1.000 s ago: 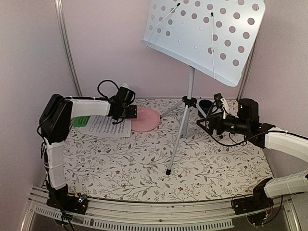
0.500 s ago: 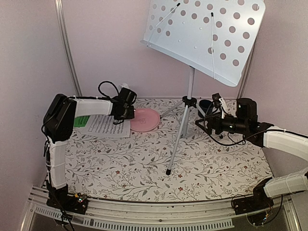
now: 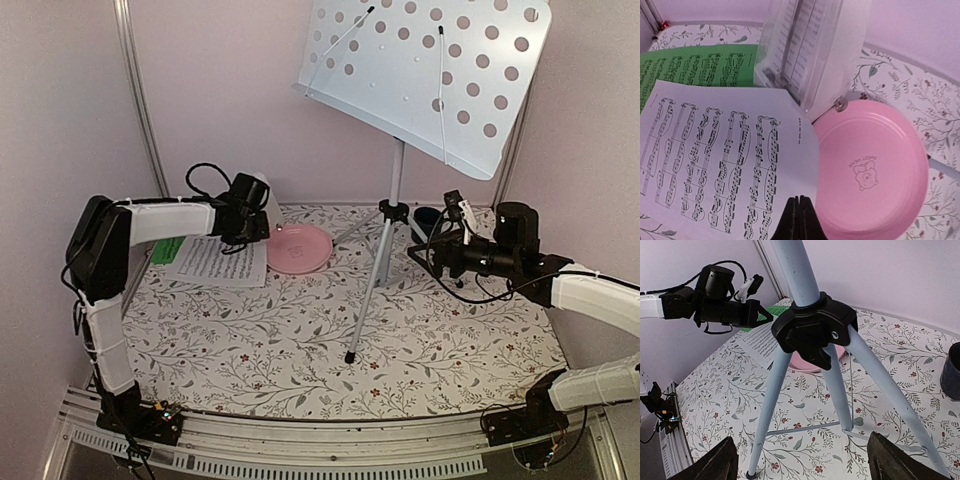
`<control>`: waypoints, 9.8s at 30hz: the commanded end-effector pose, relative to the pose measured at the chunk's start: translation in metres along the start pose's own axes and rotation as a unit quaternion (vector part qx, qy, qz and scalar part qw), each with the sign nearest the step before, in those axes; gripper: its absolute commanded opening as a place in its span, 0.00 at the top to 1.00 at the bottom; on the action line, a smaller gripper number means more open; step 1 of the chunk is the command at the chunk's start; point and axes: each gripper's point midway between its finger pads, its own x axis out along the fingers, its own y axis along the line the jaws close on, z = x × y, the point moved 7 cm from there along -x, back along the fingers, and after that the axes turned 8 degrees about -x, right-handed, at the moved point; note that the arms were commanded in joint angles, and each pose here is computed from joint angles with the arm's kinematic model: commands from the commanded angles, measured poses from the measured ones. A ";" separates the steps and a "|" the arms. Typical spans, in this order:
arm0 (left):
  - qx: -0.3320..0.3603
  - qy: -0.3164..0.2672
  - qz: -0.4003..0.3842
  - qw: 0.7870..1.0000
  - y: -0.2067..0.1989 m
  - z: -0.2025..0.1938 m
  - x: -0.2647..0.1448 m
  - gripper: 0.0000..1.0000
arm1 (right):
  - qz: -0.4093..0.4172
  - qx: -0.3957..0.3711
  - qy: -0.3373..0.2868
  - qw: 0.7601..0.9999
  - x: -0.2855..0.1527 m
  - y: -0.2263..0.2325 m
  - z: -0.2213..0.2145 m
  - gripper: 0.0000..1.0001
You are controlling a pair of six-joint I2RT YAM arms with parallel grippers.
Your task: Set up the instrument practice props
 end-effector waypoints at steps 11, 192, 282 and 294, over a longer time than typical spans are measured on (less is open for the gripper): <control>-0.134 -0.076 -0.191 0.969 -0.007 0.064 -0.129 1.00 | 0.015 -0.063 -0.053 0.996 -0.007 0.035 0.029 0.09; 0.513 -0.101 -0.531 0.666 -0.195 -0.061 0.041 0.50 | -0.082 -0.083 -0.176 0.977 -0.071 0.131 0.149 1.00; 0.423 -0.218 -0.410 0.778 -0.087 -0.053 -0.130 0.32 | -0.029 -0.099 -0.222 0.970 -0.111 0.160 0.246 1.00; 0.365 -0.311 -0.436 0.761 -0.051 -0.032 -0.249 0.33 | -0.163 -0.071 -0.320 0.931 -0.141 0.141 0.300 1.00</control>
